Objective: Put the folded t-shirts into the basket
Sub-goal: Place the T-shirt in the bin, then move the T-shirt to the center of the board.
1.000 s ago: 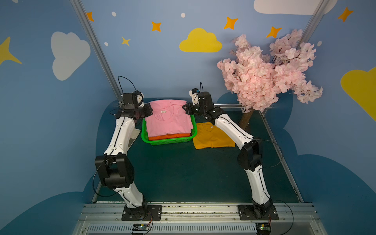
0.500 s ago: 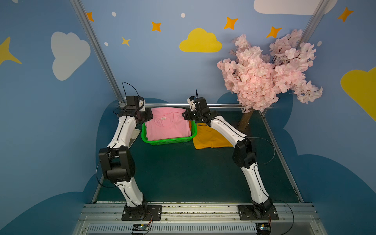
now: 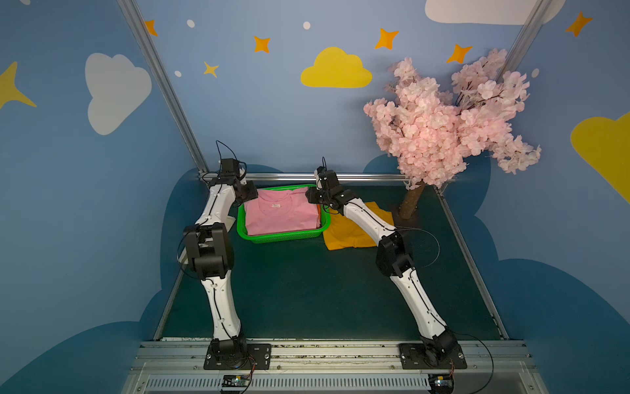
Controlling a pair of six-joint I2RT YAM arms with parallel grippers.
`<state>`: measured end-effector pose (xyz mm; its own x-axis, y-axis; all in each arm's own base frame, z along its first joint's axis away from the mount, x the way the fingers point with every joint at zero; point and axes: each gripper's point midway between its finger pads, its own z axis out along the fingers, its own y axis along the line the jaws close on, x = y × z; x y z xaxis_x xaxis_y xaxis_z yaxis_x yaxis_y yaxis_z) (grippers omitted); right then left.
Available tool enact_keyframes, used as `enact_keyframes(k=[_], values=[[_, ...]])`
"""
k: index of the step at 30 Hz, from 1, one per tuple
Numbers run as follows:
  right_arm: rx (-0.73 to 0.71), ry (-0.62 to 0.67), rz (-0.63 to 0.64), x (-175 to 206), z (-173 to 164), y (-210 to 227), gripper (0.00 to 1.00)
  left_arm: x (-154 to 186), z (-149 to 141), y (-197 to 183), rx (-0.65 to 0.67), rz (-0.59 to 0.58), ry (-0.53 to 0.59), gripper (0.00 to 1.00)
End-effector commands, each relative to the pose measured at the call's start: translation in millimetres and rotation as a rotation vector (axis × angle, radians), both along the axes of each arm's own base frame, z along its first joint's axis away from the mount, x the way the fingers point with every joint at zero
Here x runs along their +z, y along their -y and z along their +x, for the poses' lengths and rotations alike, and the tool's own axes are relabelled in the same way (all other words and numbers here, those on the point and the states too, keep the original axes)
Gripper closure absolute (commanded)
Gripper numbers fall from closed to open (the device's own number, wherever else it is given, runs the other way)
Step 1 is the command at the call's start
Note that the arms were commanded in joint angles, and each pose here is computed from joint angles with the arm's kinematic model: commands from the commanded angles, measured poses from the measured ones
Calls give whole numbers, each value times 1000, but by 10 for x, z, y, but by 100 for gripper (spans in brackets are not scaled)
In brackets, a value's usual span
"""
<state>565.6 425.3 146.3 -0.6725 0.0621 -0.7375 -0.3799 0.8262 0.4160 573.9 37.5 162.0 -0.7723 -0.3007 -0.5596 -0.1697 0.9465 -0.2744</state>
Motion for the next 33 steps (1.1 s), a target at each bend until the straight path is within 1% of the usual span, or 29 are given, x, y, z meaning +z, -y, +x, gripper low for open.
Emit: enact_keyframes(k=[1, 3, 5, 6, 8, 9, 11, 13, 14, 15, 17, 20, 23, 26, 30, 33], values=[[-4, 81, 1, 424, 97, 147, 54, 173, -142, -32, -15, 30, -42, 42], [28, 98, 5, 620, 28, 175, 51, 276, -180, -19, -17, 28, -23, 38], [64, 96, -3, 695, -67, 205, 48, 376, -240, 34, -26, 14, -2, 36], [79, 108, -5, 805, -124, 238, 47, 439, -290, 67, -33, 5, 11, 36], [101, 102, -38, 822, -249, 338, 46, 528, -403, 171, -51, -21, 38, 35], [103, 109, -49, 879, -298, 405, 45, 592, -449, 239, -65, -37, 68, 35], [102, 94, -75, 834, -393, 568, 45, 656, -602, 400, -88, -79, 114, 32], [82, 55, -111, 708, -505, 796, 45, 784, -758, 588, -126, -122, 185, 30], [65, 36, -125, 656, -549, 912, 44, 752, -833, 681, -145, -141, 199, 28], [42, 20, -140, 603, -575, 1033, 44, 791, -923, 775, -164, -154, 224, 27], [-6, -37, -183, 378, -671, 1307, 44, 830, -1099, 951, -196, -183, 264, 24], [-48, -112, -215, 73, -738, 1551, 44, 804, -1365, 1217, -249, -221, 290, 20], [-92, -208, -231, -255, -752, 1724, 43, 734, -1610, 1473, -302, -246, 296, 19], [-102, -296, -260, -543, -750, 1801, 42, 615, -1822, 1644, -339, -258, 285, 17], [-71, -415, -323, -907, -824, 1816, 42, 438, -2027, 1765, -372, -251, 255, 17], [-41, -492, -339, -1137, -970, 1813, 42, 297, -2137, 1824, -392, -241, 229, 17]])
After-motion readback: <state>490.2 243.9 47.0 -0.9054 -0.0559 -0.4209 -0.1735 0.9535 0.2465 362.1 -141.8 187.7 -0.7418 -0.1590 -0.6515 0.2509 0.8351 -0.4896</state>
